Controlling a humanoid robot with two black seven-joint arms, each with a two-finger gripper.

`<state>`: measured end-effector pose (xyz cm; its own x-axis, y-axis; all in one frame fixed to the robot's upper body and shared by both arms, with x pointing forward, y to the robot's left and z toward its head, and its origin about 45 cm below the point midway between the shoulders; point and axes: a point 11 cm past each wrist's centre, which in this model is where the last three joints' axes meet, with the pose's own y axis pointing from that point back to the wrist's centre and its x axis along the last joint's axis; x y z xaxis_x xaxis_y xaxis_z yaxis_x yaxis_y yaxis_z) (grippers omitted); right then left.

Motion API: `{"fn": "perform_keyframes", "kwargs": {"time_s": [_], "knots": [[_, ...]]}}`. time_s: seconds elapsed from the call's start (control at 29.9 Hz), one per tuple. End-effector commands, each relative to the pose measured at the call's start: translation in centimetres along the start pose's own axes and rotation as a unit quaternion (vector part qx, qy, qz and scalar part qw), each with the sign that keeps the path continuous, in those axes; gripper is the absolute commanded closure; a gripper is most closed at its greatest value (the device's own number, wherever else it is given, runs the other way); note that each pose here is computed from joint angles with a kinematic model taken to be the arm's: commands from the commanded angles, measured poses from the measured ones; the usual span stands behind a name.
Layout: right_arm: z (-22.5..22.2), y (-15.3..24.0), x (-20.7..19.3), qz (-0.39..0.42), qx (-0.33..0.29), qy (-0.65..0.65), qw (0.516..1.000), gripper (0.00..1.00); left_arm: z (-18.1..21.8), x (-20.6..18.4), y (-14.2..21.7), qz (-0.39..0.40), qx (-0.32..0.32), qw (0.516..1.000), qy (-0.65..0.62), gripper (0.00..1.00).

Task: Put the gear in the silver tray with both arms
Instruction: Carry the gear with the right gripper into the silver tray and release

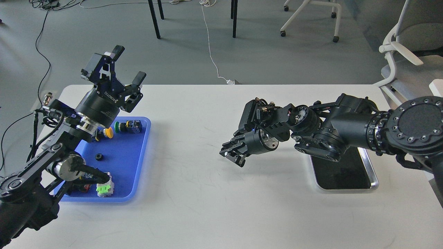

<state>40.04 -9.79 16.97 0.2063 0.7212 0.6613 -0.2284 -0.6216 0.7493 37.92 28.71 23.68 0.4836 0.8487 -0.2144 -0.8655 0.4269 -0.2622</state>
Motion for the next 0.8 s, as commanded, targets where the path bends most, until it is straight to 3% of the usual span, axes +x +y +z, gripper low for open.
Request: {"fn": "perform_keyframes", "kwargs": {"time_s": [0.0,0.2,0.37,0.6,0.77], "knots": [[3.6,4.3,-1.5,-0.007,-0.046,-0.015,0.999,0.83,-0.3,-0.2,0.0,-0.002,0.002,1.0,0.003,0.02],[8.1,12.2,-8.5,-0.047,-0.125,-0.055,0.989,0.83,-0.7,-0.9,-0.3,-0.006,0.001,1.0,0.011,0.02],[9.1,16.9,-14.8,-0.102,-0.165,-0.084,0.977,0.83,-1.1,-1.4,-0.5,-0.009,0.001,1.0,0.018,0.02],[8.0,17.8,-20.4,-0.134,-0.172,-0.127,0.968,0.82,-1.6,-2.2,-0.7,-0.013,-0.001,1.0,0.028,0.02],[6.9,17.2,-22.1,-0.144,-0.163,-0.14,0.966,0.81,-1.6,-2.2,-0.8,-0.013,-0.002,0.999,0.029,0.02]]}}
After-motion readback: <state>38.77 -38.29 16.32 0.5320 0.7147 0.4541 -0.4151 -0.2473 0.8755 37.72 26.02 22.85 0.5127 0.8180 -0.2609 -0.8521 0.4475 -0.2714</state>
